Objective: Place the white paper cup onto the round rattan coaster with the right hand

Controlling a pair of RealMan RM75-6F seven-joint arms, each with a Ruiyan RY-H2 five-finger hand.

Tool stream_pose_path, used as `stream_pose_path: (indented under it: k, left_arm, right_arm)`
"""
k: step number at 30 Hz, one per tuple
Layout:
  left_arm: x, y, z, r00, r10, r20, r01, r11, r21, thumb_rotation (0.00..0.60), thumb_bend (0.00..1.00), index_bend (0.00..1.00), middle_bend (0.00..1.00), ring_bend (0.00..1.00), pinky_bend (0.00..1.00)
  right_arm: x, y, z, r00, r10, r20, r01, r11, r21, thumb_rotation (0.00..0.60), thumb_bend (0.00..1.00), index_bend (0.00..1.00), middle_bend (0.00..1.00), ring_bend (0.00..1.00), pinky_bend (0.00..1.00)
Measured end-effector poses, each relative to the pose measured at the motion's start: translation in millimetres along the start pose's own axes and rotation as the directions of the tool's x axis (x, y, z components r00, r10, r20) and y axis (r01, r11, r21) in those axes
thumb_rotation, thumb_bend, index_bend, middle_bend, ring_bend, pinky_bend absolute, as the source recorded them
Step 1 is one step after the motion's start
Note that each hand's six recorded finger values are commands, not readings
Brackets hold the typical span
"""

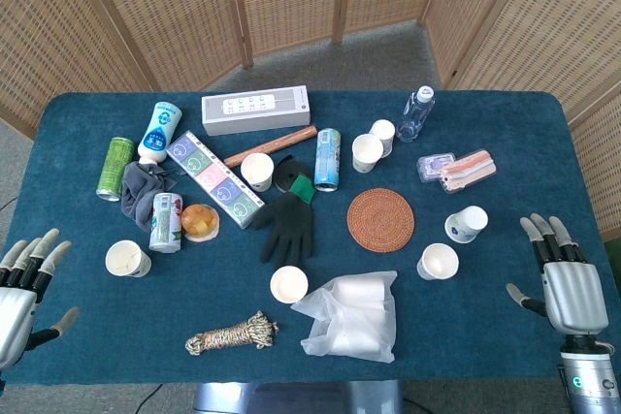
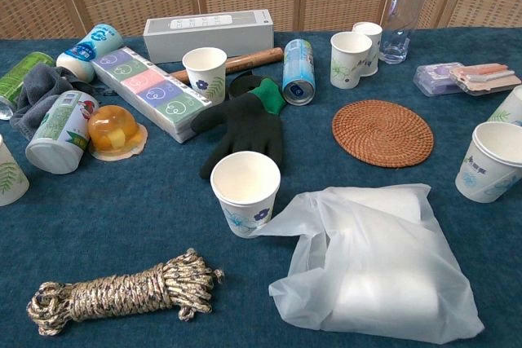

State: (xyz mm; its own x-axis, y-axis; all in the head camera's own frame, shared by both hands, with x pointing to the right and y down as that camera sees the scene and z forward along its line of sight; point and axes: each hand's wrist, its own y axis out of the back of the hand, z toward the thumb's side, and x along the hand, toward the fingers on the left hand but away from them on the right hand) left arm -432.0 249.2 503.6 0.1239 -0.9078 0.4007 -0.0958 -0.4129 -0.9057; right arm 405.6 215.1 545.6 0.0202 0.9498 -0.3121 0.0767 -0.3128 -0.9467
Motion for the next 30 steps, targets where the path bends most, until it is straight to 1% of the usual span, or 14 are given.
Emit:
stream_pose_path:
  k: [9,18,20,23,27,30]
  left_arm:
    - [-1,2,1,1.000,0.003,0.008,-0.003,1.000,-0.015,0.600,0.29,0.06,0.00,0.00,0.00]
    - [-3,4,4,1.000,0.001,0.015,-0.001,0.999,-0.032,0.600,0.29,0.06,0.00,0.00,0.00]
    - [-3,4,3,1.000,-0.002,0.007,0.002,0.999,-0.035,0.600,0.29,0.06,0.00,0.00,0.00]
    - [-3,4,3,1.000,-0.007,-0.003,0.007,0.999,-0.039,0.600,0.29,0.06,0.00,0.00,0.00]
    - [-1,5,0,1.000,-0.007,-0.022,0.006,0.999,-0.042,0.600,0.29,0.06,0.00,0.00,0.00]
    - [3,4,-2,0.999,-0.009,-0.035,0.007,0.999,-0.046,0.600,0.29,0.06,0.00,0.00,0.00]
  right_arm:
    - [-2,-5,3,1.000,0.020,-0.005,-0.020,1.000,-0.007,0.600,0.11,0.08,0.07,0.04,0.28]
    - [-14,-14,7,0.999,0.030,-0.014,-0.031,0.999,-0.022,0.600,0.14,0.08,0.07,0.04,0.29]
    - [-20,-13,9,0.999,0.021,-0.024,-0.021,1.000,-0.023,0.600,0.14,0.04,0.06,0.04,0.30]
    - [-32,-10,16,0.999,0.000,-0.054,-0.002,0.999,-0.035,0.600,0.15,0.00,0.04,0.04,0.32]
    - [-51,-9,32,0.994,-0.019,-0.111,0.015,0.999,-0.043,0.600,0.16,0.00,0.05,0.04,0.33]
    - [-68,-10,48,0.986,-0.022,-0.164,0.016,0.999,-0.041,0.600,0.16,0.00,0.06,0.04,0.33]
